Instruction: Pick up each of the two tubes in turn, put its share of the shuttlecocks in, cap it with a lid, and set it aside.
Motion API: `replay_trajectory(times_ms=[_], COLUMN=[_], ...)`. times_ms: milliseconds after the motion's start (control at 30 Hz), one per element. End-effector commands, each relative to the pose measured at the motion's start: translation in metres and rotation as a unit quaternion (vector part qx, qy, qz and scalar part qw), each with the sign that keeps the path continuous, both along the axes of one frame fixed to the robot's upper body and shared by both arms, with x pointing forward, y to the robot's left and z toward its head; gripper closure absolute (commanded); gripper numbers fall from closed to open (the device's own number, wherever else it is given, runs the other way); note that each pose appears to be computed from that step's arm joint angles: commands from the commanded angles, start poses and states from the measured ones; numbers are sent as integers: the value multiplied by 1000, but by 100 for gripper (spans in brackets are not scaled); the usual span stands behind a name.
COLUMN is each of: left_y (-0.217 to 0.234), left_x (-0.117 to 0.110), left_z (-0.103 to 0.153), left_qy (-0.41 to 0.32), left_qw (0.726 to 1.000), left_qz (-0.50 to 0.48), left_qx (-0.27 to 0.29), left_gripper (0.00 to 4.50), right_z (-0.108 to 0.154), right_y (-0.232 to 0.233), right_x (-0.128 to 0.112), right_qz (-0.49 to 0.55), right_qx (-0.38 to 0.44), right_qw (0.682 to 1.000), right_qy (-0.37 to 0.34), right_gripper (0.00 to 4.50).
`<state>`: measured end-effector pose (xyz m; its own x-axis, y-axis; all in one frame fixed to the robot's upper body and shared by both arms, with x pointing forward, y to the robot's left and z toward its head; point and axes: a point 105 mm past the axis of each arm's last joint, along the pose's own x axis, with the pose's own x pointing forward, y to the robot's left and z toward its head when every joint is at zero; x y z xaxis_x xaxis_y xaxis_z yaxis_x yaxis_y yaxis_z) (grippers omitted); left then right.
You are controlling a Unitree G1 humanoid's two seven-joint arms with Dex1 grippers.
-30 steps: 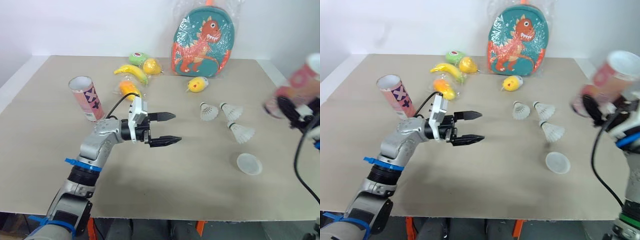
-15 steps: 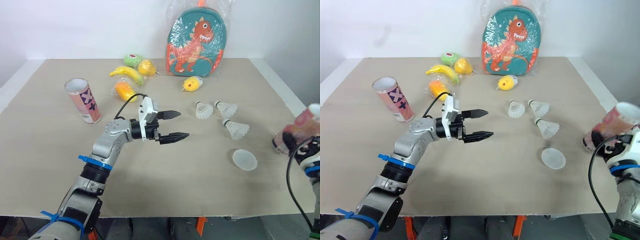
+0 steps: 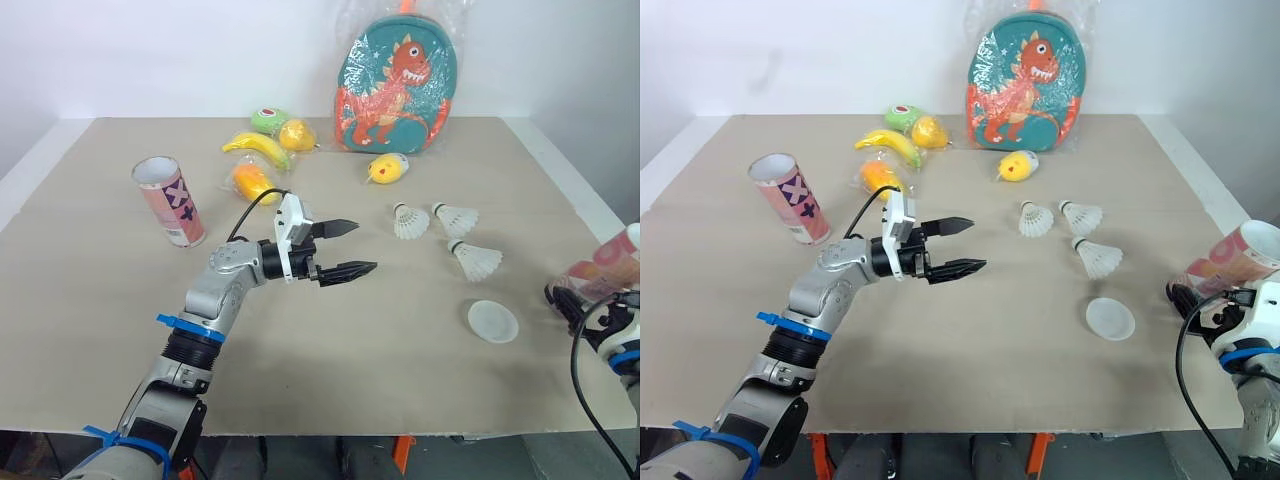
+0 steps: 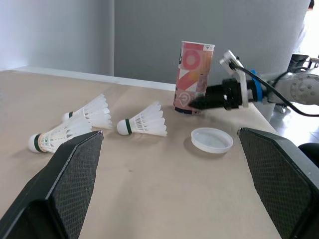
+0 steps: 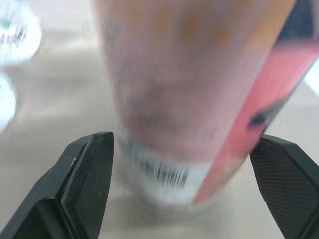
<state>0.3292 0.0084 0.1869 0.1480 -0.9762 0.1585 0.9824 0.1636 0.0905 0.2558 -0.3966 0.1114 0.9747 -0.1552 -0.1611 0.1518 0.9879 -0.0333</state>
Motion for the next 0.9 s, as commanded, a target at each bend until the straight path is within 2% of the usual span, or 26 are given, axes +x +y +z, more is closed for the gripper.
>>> replay_trajectory(times_ms=[33, 133, 300, 367, 467, 600, 733, 800, 900], left_y=[0, -1, 7, 14, 29, 57, 91, 107, 117], left_x=[0, -2, -4, -6, -11, -10, -2, -10, -23], left_z=[16, 15, 11, 2, -20, -45, -54, -65, -73], left_qy=[-20, -19, -5, 2, 24, 52, 108, 132, 121], left_qw=[1000, 1000, 1000, 1000, 998, 990, 968, 951, 940], left_qz=[-5, -9, -9, -4, 11, 85, 215, 271, 307], left_qx=[-19, -21, -11, 7, 50, 96, 68, 65, 81], left_gripper=[0, 0, 0, 0, 0, 0, 0, 0, 0], right_z=[14, 10, 13, 20, 46, 85, 110, 116, 114], right_y=[0, -4, 10, 16, 41, 97, 157, 184, 206], right_x=[-11, -21, -61, -74, -83, -71, -50, -38, -26], right_qz=[14, 13, 78, 100, 158, 267, 370, 408, 438], right_qx=[-27, -25, 1, -3, -7, -31, -23, 12, 31], right_qw=[1000, 999, 996, 994, 987, 962, 922, 901, 884], right_qy=[4, 22, 53, 51, 9, -52, -116, -149, -160], right_gripper=[5, 5, 5, 5, 5, 5, 5, 5, 5])
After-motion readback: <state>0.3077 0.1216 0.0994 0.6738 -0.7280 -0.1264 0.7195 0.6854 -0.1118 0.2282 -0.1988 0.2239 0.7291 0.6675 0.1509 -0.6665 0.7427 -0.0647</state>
